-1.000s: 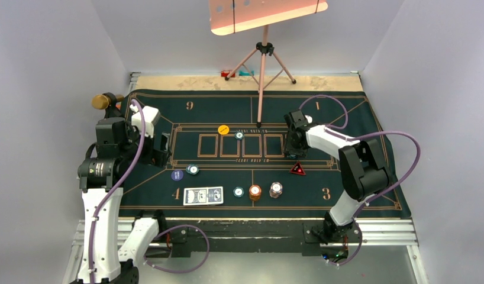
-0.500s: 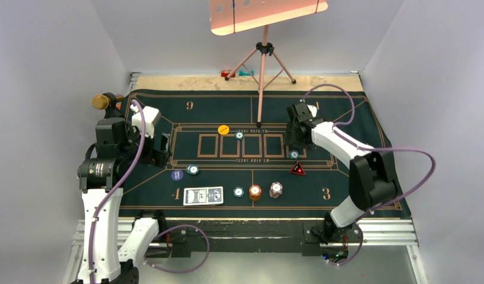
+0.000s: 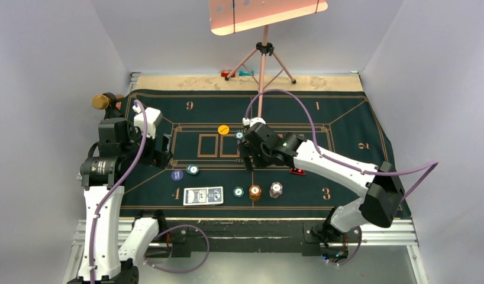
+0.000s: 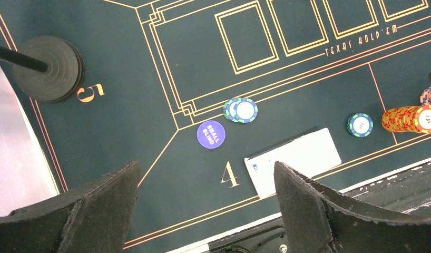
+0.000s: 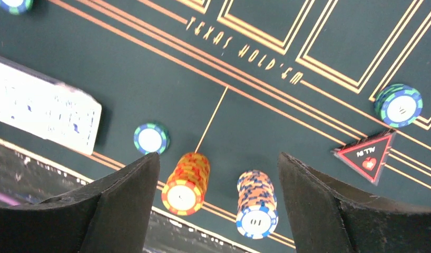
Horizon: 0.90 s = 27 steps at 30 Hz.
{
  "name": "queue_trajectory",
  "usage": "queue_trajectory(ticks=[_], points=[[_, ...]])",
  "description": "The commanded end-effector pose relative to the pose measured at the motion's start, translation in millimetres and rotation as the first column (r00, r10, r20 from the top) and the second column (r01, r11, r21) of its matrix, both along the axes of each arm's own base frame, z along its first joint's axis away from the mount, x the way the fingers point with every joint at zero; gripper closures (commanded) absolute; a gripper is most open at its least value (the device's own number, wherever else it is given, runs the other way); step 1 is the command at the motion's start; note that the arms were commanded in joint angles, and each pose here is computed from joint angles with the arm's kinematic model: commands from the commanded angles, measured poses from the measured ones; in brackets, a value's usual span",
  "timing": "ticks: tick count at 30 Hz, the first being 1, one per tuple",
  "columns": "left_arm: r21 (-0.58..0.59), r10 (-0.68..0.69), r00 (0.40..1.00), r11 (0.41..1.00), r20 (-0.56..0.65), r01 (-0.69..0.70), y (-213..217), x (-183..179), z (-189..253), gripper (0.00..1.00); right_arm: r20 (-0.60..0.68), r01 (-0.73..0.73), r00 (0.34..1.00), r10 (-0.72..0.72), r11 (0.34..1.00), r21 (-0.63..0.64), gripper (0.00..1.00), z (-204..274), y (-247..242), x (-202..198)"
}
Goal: Distribute texas hold em gaming equipment
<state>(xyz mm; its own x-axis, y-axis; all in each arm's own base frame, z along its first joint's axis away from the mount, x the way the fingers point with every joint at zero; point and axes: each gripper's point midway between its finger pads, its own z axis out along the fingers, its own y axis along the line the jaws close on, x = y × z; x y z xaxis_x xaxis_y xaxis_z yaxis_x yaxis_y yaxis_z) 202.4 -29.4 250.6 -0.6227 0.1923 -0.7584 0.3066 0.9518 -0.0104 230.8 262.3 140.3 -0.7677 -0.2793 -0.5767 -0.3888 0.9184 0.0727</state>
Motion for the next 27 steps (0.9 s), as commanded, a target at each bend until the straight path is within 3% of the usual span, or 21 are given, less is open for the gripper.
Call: queue_trajectory(ticks=[1,13,27], points=[[-0.008,-0.002,1.000,1.000,0.028,0.002,-0.8,5.0,4.3,0.00,-0.038,-0.111,0.993,0.111,0.994,-0.006,0.14,6.8,3.4,-28.3],[-0.007,0.002,1.000,1.000,0.026,-0.001,-0.4,2.1,5.8,0.00,-0.160,-0.302,0.944,0.288,0.951,-0.069,0.11,-31.1,27.4,-81.7],[-0.007,0.004,1.000,1.000,0.031,-0.004,-0.3,0.2,8.5,0.00,-0.180,-0.287,0.948,0.262,0.948,-0.134,0.24,-61.5,20.7,-82.8]])
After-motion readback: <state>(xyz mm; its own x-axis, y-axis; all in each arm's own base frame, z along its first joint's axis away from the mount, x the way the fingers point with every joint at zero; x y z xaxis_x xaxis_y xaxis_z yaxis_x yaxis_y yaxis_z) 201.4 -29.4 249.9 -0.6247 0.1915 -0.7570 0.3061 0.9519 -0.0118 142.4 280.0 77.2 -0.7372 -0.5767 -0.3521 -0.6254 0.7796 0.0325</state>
